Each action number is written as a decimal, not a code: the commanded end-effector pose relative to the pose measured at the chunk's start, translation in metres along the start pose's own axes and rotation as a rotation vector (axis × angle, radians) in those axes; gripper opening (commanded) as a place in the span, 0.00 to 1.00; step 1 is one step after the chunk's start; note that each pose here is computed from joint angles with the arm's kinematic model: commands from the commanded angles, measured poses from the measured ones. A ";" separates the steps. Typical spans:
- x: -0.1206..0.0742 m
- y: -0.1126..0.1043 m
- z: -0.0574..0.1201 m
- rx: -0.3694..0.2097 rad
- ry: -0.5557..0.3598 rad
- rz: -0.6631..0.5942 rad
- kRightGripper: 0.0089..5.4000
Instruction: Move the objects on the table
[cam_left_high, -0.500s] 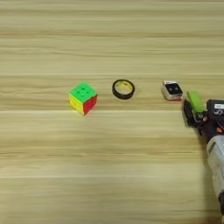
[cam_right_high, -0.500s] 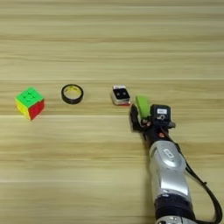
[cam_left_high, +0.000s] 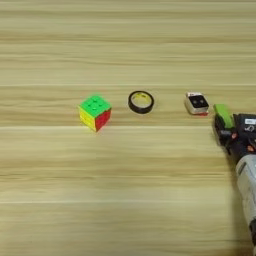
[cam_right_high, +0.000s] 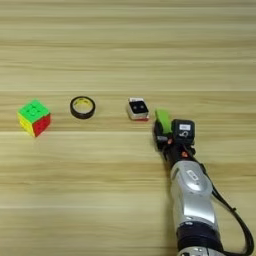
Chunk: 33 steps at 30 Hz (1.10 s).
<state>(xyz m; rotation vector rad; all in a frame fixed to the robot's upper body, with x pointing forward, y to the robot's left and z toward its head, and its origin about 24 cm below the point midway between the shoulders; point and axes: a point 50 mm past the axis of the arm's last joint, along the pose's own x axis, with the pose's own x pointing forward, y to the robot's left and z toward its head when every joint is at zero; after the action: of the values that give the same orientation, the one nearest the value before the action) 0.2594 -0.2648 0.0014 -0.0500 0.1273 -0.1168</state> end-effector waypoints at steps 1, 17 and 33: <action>0.009 -0.004 0.022 -0.040 -0.075 0.000 0.33; 0.008 -0.003 0.036 -0.053 -0.127 0.009 0.25; 0.005 0.041 0.108 -0.130 -0.339 0.189 0.25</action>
<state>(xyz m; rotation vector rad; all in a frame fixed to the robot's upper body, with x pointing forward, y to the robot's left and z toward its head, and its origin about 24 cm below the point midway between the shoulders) 0.2702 -0.2380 0.0677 -0.1419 -0.0564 0.0102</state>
